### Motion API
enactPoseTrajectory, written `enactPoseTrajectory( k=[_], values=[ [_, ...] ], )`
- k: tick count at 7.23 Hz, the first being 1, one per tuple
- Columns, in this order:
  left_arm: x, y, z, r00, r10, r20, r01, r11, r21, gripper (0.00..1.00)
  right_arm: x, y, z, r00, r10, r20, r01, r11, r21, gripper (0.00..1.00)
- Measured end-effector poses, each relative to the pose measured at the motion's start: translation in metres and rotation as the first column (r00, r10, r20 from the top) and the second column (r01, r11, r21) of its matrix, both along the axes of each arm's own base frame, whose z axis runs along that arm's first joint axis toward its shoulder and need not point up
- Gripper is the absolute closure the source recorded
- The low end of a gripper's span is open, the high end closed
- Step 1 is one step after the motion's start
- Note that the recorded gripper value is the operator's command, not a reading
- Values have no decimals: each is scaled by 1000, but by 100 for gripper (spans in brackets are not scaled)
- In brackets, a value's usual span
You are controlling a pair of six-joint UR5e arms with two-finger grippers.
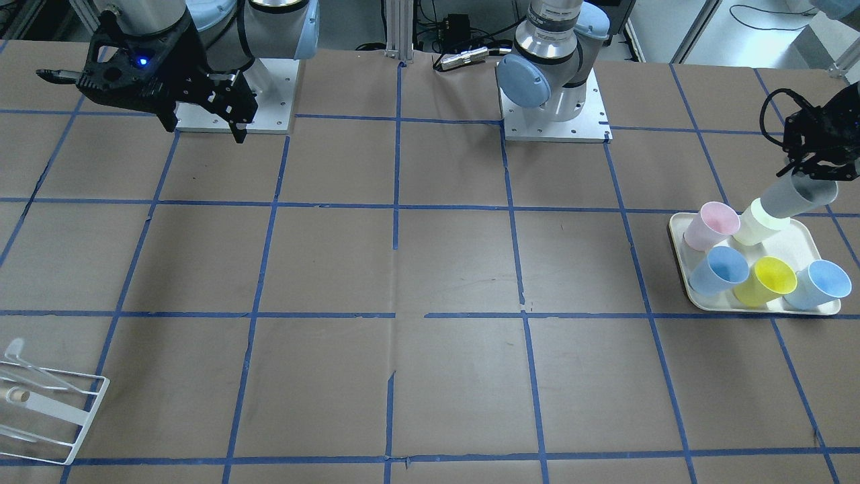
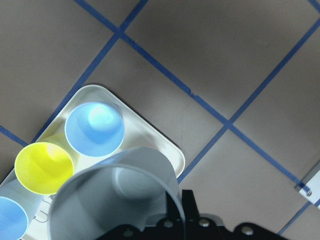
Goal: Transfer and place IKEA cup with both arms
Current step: 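Lower the white cup onto the tray beside the pastel cups with the left gripper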
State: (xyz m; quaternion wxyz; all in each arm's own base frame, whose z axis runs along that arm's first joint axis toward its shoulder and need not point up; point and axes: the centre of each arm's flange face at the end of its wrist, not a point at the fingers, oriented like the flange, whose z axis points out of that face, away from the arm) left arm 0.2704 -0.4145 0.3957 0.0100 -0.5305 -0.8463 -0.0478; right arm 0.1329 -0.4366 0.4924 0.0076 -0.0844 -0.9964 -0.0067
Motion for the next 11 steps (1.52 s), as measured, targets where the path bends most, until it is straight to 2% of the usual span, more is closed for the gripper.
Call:
enactPoseTrajectory(
  k=[2, 4, 5, 8, 11],
  values=[
    [51, 14, -15, 991, -131, 6, 131, 991, -15, 100, -10, -4, -1, 1000, -16, -1, 16, 1000, 0, 0],
    [95, 21, -34, 963, -266, 42, 268, 963, -27, 100, -19, -5, -2, 1000, -30, 8, 30, 999, 13, 0],
    [117, 28, -49, 952, -305, 40, 306, 952, -25, 100, -20, -4, -2, 999, -32, 14, 32, 999, 13, 0],
    [158, 35, -99, 937, -350, 1, 350, 937, -15, 100, -14, -3, 0, 998, 6, 58, -6, 1000, 1, 0],
    [171, 29, -146, 934, -355, -41, 354, 935, -13, 100, -15, -3, 0, 999, 10, 50, -10, 1000, 2, 0]
  ],
)
